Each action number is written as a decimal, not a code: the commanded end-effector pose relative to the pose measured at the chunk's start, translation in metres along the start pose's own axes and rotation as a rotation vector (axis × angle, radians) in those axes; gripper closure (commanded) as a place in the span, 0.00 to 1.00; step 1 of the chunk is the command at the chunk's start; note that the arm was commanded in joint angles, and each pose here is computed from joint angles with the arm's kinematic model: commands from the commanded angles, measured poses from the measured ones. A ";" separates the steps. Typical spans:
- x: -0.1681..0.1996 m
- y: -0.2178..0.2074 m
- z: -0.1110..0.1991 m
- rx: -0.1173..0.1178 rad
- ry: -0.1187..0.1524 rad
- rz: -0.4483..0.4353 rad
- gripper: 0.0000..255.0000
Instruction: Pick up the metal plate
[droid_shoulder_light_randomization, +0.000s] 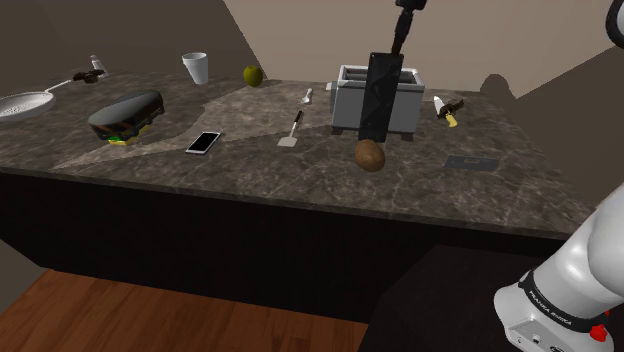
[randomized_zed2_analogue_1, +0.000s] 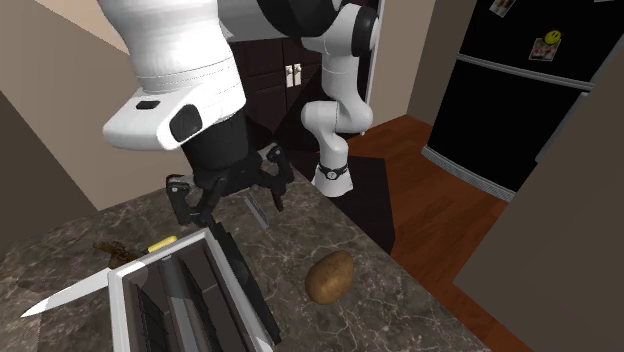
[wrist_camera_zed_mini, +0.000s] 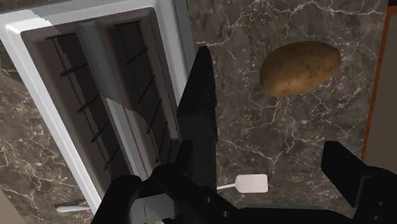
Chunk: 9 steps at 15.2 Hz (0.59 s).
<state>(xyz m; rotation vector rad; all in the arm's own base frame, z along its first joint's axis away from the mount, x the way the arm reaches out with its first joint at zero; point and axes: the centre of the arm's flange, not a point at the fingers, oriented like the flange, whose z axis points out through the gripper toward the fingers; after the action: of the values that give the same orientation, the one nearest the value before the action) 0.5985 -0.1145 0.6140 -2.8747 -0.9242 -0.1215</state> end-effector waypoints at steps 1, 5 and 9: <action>0.024 0.020 0.005 0.020 -0.003 -0.055 0.00; 0.044 0.038 0.018 0.038 -0.005 -0.103 0.00; 0.042 0.040 0.039 0.038 -0.005 -0.103 0.00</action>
<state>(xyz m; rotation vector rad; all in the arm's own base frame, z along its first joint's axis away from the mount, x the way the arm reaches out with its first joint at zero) 0.6569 -0.1166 0.5818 -2.7946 -1.0637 -0.1036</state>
